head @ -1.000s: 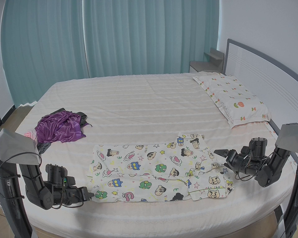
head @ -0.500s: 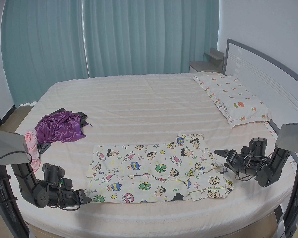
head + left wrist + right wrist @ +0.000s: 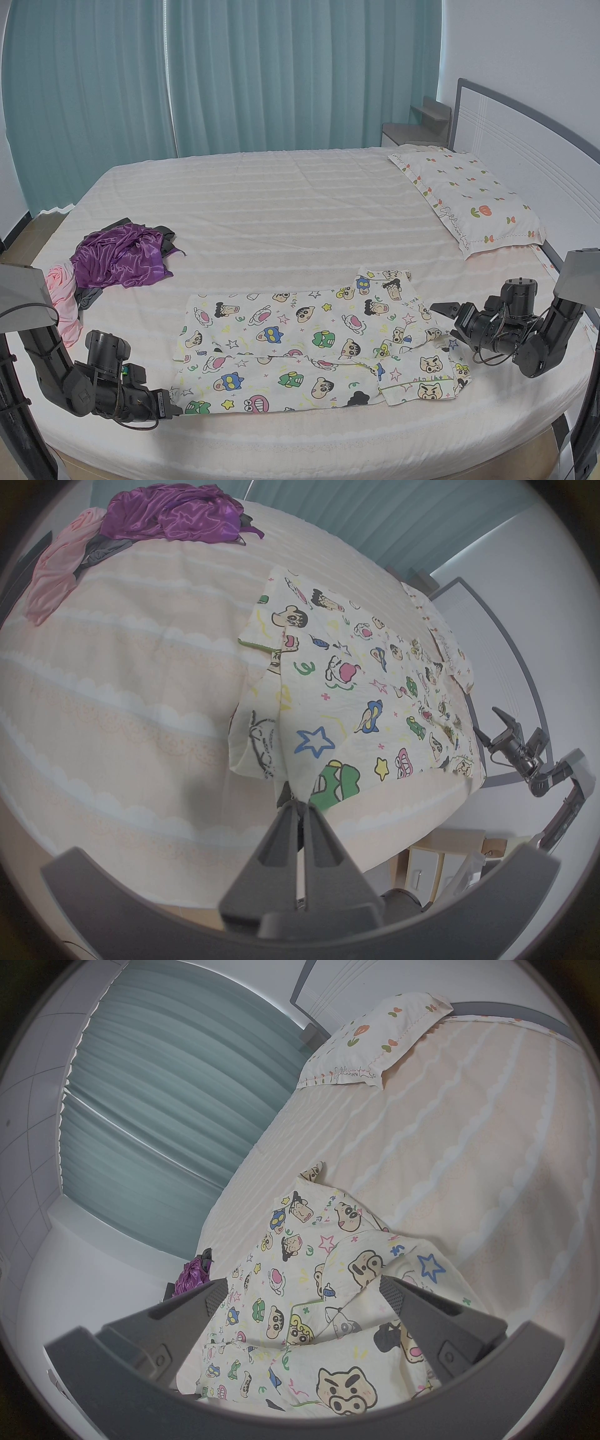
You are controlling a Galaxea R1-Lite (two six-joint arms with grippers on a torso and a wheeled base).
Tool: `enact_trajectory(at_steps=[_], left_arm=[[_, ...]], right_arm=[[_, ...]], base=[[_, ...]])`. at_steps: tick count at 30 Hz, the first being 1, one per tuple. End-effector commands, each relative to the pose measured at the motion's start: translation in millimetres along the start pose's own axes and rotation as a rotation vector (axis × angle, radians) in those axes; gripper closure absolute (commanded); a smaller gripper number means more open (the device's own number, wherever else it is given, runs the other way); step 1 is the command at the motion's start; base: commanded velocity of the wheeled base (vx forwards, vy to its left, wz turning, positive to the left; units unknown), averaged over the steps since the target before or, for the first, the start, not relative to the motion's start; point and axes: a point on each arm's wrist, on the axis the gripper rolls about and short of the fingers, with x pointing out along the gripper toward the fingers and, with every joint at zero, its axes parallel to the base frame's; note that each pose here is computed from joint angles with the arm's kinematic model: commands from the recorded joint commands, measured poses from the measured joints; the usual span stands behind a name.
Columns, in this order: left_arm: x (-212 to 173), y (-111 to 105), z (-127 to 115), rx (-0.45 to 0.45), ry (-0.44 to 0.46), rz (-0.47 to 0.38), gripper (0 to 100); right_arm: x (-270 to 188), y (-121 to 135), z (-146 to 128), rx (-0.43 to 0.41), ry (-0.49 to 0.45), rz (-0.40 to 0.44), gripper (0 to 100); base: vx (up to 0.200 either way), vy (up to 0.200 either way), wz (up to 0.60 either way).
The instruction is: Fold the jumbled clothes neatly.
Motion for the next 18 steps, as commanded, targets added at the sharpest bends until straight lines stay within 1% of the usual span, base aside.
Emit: enact_trajectory(at_steps=[1,8,9,11,13,18], left_arm=[[0,0,-1,0.003,0.006,0.002,100],[2,0,2,0.005,0.0,0.0,100],[3,1,2,0.004,0.003,0.001,0],[3,1,2,0.003,0.001,0.001,0],[1,3,5,0.0,-0.019,0.002,0],[-6,5,23,-0.015,-0.102,-0.016,0]], right_arm=[[0,0,-1,0.001,0.004,-0.002,0],[1,-1,-1,-0.004,0.007,-0.005,0],[1,-1,-2,-0.005,0.008,-0.004,0],[0,-1,-2,-0.005,0.01,-0.006,0],[0,-2,-3,-0.006,0.011,-0.007,0],[0,-1,-3,-0.014,0.011,-0.005,0]], base=[[0.0,0.0,0.0],[0.0,0.0,0.0],[0.0,0.0,0.0],[0.0,0.0,0.0],[0.0,0.0,0.0],[0.0,0.0,0.0]])
